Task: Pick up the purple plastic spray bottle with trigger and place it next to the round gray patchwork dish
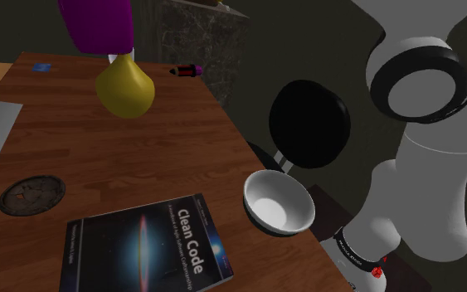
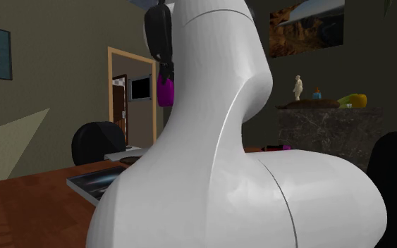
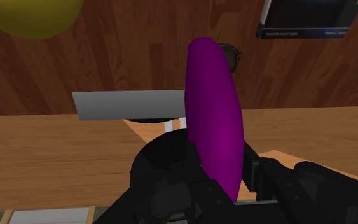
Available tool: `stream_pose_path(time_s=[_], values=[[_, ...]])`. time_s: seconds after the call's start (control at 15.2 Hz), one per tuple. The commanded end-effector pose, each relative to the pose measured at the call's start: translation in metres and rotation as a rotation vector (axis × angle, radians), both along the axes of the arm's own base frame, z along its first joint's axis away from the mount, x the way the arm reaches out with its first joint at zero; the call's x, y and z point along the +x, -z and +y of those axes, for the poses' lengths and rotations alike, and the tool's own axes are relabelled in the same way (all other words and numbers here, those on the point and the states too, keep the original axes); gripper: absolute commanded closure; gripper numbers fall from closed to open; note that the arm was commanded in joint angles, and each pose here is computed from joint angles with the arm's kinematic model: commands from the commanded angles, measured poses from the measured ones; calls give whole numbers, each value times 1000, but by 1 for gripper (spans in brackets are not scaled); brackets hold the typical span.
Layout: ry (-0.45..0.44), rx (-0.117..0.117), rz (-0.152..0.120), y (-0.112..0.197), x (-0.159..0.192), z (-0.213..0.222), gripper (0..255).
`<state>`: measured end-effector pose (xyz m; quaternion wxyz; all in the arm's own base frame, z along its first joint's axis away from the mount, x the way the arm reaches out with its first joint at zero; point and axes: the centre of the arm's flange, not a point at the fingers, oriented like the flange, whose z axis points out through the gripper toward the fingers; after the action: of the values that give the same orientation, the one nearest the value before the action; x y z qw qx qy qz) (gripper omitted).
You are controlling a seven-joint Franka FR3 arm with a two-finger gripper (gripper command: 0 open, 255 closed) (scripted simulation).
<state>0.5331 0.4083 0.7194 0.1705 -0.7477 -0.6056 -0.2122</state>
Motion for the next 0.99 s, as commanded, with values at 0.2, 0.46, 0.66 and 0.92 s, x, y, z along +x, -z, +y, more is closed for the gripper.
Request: stream_pose_path(time_s=[0.2, 0.46, 0.66, 0.92], values=[[0, 1, -1, 26, -1, 1, 255], [0, 1, -1, 47, -1, 1, 255], [0, 1, -1, 63, -1, 1, 255], [0, 1, -1, 84, -1, 1, 255]])
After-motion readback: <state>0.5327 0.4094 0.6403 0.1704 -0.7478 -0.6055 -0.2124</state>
